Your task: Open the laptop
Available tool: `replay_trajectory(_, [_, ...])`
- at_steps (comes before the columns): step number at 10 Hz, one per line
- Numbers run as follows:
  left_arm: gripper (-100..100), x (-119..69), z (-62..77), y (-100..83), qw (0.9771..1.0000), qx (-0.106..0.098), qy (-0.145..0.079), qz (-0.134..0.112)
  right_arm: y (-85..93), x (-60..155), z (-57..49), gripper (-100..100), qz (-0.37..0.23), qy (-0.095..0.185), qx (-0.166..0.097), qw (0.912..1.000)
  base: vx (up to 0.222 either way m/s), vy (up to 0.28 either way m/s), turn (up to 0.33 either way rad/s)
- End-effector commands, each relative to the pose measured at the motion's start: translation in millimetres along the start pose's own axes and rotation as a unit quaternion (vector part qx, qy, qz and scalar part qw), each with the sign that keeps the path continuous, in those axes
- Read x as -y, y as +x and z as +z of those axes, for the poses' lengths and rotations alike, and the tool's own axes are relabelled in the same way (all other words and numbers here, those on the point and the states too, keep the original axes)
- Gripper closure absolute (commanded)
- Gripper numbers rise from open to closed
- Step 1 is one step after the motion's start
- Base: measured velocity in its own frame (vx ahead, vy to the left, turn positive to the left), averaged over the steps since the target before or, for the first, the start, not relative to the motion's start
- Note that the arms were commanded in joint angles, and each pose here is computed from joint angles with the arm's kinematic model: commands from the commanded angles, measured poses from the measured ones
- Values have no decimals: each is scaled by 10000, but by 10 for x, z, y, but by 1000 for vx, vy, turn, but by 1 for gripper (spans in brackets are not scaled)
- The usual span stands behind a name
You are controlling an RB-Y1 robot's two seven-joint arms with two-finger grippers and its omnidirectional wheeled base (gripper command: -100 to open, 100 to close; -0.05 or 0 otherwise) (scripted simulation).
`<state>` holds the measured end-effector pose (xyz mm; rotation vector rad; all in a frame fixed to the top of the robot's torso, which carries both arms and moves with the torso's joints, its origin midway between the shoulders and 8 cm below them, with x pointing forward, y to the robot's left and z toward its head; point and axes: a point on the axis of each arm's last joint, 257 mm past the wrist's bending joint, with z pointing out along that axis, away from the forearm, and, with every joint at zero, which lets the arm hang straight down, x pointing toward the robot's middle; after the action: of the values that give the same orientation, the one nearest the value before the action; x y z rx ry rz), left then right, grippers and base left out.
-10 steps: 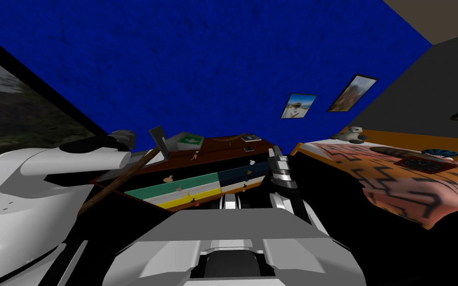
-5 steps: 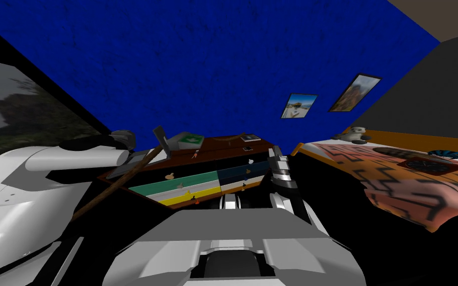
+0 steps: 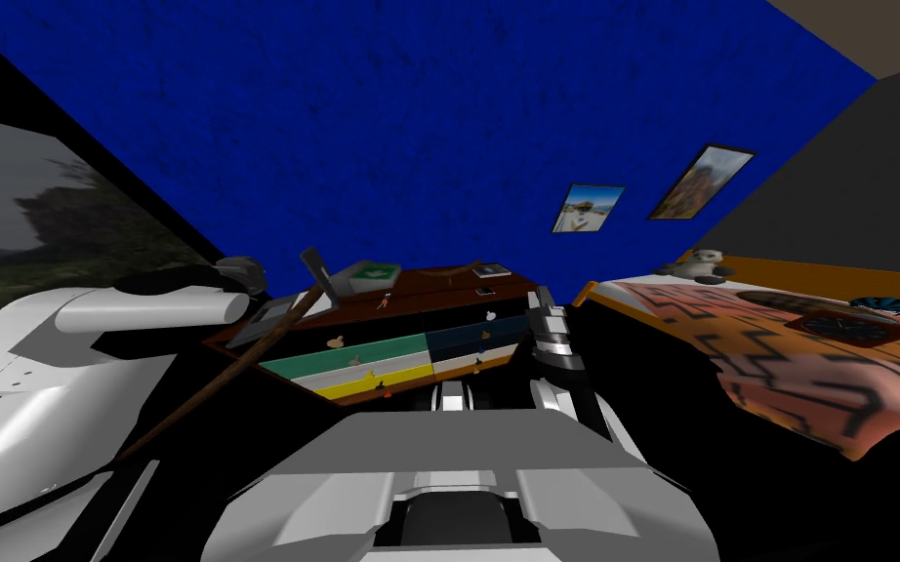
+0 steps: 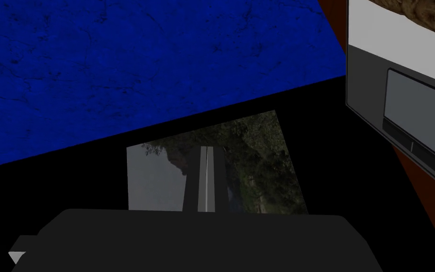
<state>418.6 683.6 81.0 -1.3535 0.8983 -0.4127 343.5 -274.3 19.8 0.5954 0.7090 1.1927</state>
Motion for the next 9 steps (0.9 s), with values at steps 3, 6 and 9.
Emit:
replay_trajectory(3, [100, -97, 222, -173, 9988, -25, -12, -487, 0, 0, 0, 0, 0, 0, 0, 10000, -31, -40, 27])
replay_trajectory(6, [100, -87, 297, -247, 9977, -35, 11, -677, 0, 0, 0, 0, 0, 0, 0, 10000, -27, -25, 18])
replay_trajectory(9, [-100, -19, 255, -322, 9995, 149, -5, 286, 0, 0, -1, 0, 0, 1, 0, 10000, 80, -108, -1])
